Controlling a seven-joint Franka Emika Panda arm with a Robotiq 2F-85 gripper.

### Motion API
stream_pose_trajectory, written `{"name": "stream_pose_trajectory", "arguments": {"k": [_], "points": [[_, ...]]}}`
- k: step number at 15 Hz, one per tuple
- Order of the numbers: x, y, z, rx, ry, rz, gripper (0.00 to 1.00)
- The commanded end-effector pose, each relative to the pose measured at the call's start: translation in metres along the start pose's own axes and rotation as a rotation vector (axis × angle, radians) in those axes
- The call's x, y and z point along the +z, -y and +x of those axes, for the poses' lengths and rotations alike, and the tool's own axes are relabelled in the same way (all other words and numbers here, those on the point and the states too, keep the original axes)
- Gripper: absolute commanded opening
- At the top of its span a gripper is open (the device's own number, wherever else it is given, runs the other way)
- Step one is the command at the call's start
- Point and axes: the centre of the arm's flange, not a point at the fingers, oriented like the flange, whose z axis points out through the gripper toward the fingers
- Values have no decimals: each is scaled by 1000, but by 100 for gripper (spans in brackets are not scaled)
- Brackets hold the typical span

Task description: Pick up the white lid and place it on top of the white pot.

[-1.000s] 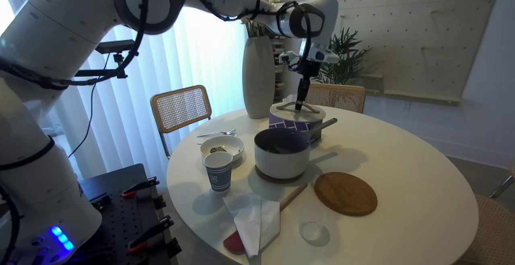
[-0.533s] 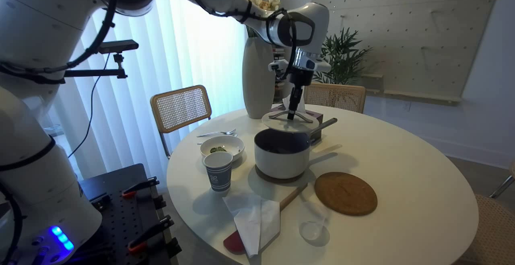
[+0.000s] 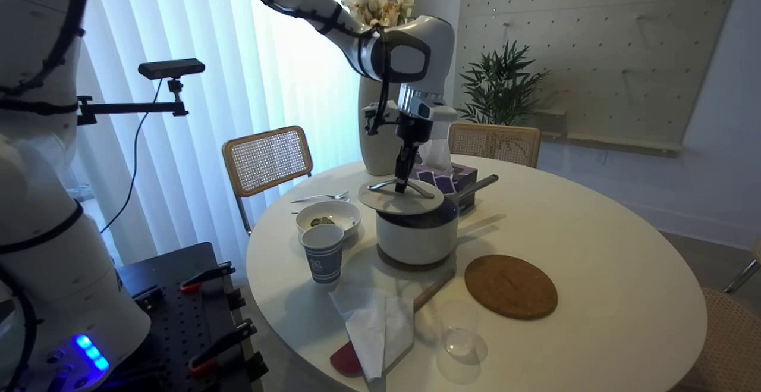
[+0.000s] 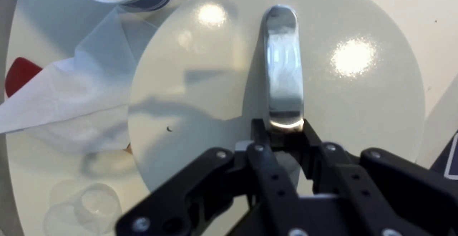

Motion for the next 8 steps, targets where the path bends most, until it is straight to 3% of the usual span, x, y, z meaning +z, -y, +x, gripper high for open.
{"name": "stream_pose_trajectory", "arguments": {"k": [1, 8], "points": [[9, -32, -47, 59, -53, 71, 6], [17, -35, -45, 97, -103, 123, 6]]}}
